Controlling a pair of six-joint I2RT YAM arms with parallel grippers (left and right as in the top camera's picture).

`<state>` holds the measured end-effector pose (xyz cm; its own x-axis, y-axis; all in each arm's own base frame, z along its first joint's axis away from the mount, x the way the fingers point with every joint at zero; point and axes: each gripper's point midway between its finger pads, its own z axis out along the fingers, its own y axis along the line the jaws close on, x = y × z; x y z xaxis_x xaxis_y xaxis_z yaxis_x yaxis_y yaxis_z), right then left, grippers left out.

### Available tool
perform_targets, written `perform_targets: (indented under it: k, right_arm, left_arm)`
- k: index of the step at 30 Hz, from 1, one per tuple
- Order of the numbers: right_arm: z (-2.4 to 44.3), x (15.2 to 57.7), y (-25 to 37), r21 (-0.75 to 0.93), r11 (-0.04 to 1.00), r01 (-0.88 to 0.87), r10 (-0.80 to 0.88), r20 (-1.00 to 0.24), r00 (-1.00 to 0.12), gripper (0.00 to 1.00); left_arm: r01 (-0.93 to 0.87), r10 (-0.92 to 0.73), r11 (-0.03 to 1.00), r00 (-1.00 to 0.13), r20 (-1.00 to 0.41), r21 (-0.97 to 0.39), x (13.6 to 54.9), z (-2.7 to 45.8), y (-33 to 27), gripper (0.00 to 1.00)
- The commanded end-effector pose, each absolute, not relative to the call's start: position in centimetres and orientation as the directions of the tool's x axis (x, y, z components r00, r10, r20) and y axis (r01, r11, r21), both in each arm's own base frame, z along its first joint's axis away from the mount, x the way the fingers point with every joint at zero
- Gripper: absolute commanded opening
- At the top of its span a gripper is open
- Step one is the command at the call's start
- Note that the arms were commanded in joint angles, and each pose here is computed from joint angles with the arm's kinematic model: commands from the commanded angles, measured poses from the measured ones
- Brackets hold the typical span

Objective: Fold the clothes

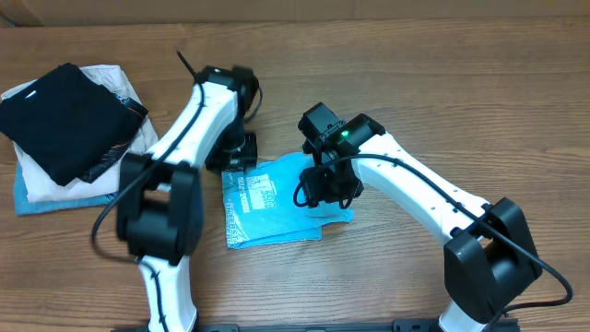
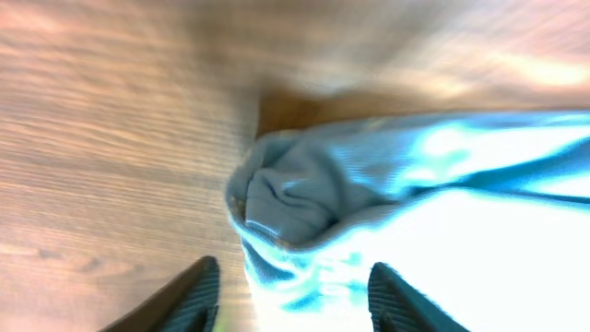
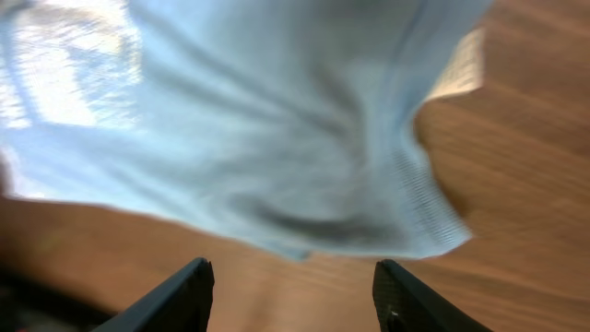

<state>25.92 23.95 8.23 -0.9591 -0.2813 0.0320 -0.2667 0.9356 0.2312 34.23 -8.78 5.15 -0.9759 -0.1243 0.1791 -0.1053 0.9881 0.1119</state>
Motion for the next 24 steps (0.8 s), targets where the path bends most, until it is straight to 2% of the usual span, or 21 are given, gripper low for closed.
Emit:
perform_targets:
  k: [1, 5, 9, 15, 21, 24]
  right_arm:
    - [9.6, 24.4, 25.9, 0.365, 0.914, -0.175, -0.224, 0.096, -0.970, 0.59]
    - [9.8, 23.3, 26.9, 0.399, 0.899, -0.183, -0.248, 0.119, -0.961, 0.59]
    - [9.4, 21.9, 27.8, 0.435, 0.881, -0.186, -0.275, 0.150, -0.950, 0.59]
    - [7.7, 19.5, 29.2, 0.546, 0.826, -0.141, -0.301, 0.216, -0.929, 0.59]
    - [5.5, 18.3, 28.4, 0.532, 0.841, -0.094, -0.270, 0.264, -0.926, 0.60]
    - [4.9, 18.1, 28.2, 0.528, 0.845, -0.079, -0.256, 0.271, -0.928, 0.64]
  left_arm:
    - [-0.098, -0.096, 0.994, -0.994, -0.046, 0.049, 37.5, 10.0, -9.7, 0.58]
    - [-0.056, -0.053, 0.998, -0.993, -0.106, 0.025, 39.6, 9.2, -10.4, 0.56]
    - [-0.009, -0.006, 0.999, -0.995, -0.095, 0.033, 40.3, 7.4, -10.6, 0.55]
    - [0.009, 0.005, 0.997, -0.999, 0.054, 0.080, 38.4, 3.9, -9.9, 0.52]
    - [0.046, 0.015, 0.991, -0.972, 0.234, 0.126, 35.1, 1.5, -8.9, 0.48]
    - [0.065, 0.003, 0.983, -0.940, 0.342, 0.170, 33.1, 0.7, -7.9, 0.43]
